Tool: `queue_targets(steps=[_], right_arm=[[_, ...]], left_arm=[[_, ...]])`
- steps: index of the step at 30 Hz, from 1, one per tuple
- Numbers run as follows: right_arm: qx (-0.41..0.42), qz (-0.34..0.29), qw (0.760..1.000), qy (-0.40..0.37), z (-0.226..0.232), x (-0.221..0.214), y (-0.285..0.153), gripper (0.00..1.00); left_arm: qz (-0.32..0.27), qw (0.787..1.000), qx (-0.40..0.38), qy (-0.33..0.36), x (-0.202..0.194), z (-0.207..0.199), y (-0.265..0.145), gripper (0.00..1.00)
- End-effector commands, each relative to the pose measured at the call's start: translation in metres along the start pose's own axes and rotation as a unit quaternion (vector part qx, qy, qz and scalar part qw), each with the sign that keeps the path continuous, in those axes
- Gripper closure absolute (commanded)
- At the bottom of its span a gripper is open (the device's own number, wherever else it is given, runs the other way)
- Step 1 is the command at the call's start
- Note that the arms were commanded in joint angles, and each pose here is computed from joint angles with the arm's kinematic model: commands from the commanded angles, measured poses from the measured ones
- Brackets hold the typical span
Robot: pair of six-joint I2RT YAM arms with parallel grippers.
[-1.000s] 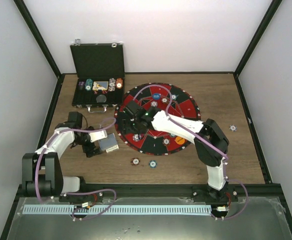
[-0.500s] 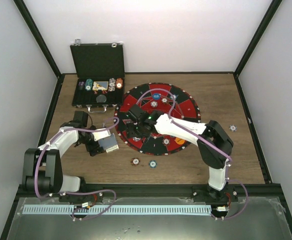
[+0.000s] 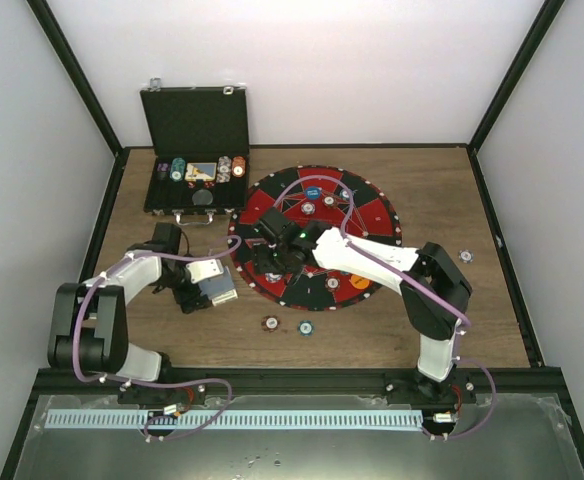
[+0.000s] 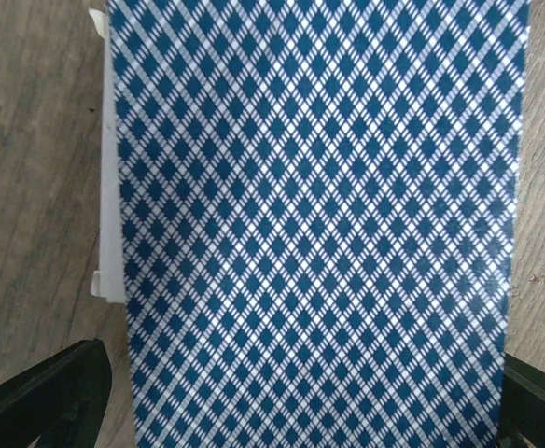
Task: Distribute texas hold em gaming equipment
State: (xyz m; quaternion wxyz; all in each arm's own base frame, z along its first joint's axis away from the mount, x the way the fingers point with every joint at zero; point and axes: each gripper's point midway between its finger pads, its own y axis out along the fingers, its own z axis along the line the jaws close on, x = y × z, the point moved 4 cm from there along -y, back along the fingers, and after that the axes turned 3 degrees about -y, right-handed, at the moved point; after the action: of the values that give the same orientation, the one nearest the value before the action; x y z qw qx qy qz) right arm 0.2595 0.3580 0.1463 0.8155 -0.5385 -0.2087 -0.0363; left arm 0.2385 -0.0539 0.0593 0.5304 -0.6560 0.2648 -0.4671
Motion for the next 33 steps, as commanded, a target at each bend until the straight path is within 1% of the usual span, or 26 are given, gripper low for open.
queue_targets(steps=[1, 9, 18, 20, 22, 23, 24, 25, 33], right_arm=[[0.004, -0.020, 1.000, 0.005, 0.001, 0.006, -0.015, 0.29], [-0.002, -0.018, 1.000, 0.005, -0.003, 0.003, -0.016, 0.30], [0.002, -0.013, 1.000, 0.009, -0.009, -0.002, -0.015, 0.31], [0.005, -0.010, 1.000, 0.009, -0.010, -0.003, -0.014, 0.31], [0.005, -0.008, 1.000, 0.010, -0.011, -0.005, -0.012, 0.32], [0.006, -0.007, 1.000, 0.010, -0.012, -0.007, -0.011, 0.32], [0.007, -0.005, 1.000, 0.011, -0.012, -0.007, -0.010, 0.32], [0.007, -0.004, 1.000, 0.012, -0.013, -0.008, -0.010, 0.33], [0.007, -0.001, 1.000, 0.013, -0.015, -0.011, -0.009, 0.34]], left_arm=[[0.007, 1.000, -0.005, -0.004, -0.001, 0.001, 0.007, 0.00], [0.018, 1.000, -0.014, -0.010, -0.001, 0.006, 0.013, 0.00], [0.029, 0.999, -0.027, 0.005, -0.006, 0.002, 0.019, 0.12], [0.032, 0.999, -0.029, 0.009, -0.008, 0.000, 0.020, 0.13], [0.034, 0.999, -0.030, 0.011, -0.009, -0.001, 0.021, 0.12], [0.033, 0.999, -0.031, 0.013, -0.008, -0.002, 0.021, 0.10], [0.032, 0.999, -0.029, 0.016, -0.008, -0.002, 0.021, 0.04], [0.031, 0.999, -0.028, 0.019, -0.008, -0.003, 0.021, 0.01], [0.032, 0.998, -0.028, 0.040, -0.007, -0.004, 0.022, 0.00]])
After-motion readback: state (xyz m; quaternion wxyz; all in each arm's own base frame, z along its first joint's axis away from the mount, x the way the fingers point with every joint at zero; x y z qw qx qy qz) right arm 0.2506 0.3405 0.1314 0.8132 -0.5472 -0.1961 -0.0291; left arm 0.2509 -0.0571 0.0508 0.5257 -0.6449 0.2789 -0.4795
